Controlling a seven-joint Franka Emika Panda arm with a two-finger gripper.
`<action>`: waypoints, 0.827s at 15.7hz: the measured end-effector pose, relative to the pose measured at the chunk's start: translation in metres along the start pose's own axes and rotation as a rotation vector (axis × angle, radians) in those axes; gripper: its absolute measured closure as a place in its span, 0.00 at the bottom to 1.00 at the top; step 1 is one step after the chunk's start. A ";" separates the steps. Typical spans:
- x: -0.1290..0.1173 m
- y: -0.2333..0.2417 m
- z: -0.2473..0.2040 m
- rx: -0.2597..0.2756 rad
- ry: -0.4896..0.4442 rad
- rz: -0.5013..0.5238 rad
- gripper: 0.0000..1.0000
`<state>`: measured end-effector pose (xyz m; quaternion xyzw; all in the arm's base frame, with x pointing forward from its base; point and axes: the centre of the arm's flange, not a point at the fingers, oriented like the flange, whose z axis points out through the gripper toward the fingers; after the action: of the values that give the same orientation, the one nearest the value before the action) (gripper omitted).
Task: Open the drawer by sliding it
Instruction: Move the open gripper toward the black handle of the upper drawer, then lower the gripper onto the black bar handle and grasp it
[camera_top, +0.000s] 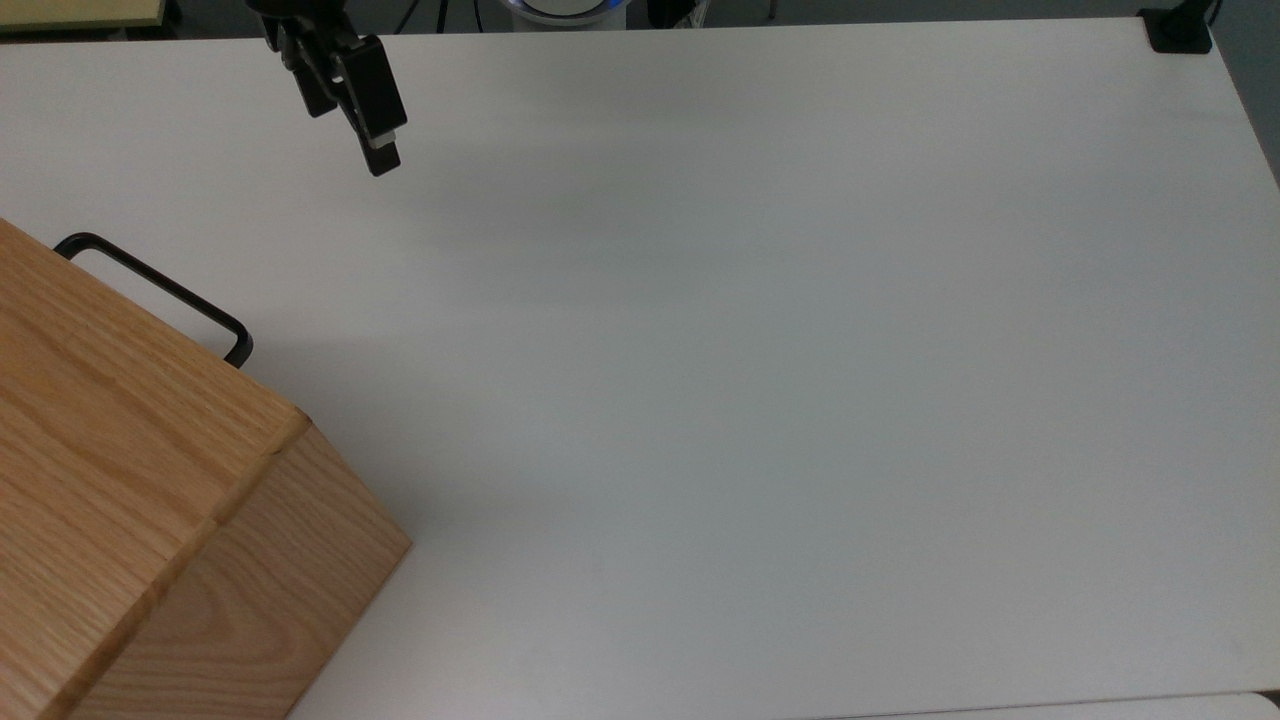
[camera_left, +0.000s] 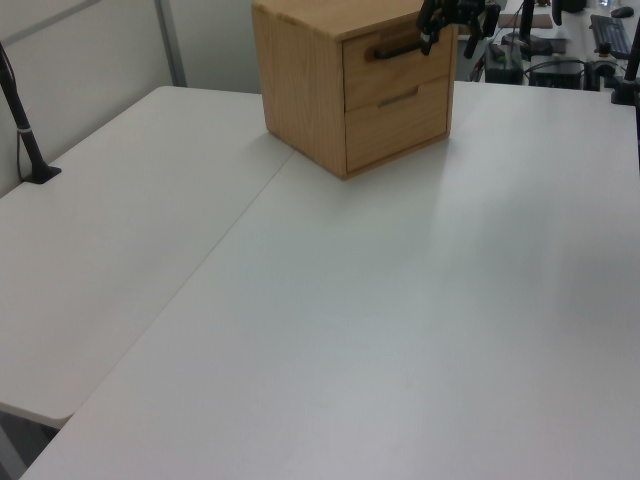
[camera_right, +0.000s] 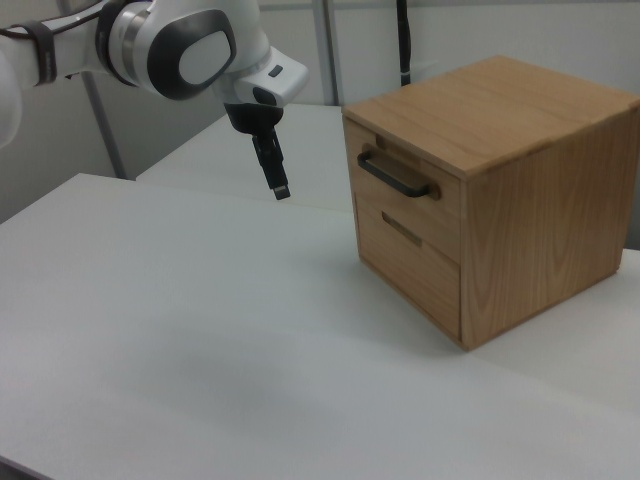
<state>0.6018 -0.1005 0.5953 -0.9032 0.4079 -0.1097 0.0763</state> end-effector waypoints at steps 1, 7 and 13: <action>0.000 0.000 0.001 -0.001 -0.001 0.003 0.01; 0.005 0.000 0.000 0.009 0.000 0.072 0.02; 0.053 0.018 -0.004 0.090 0.015 0.372 0.33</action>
<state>0.6218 -0.1527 0.6018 -0.8070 0.5631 -0.1185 0.1327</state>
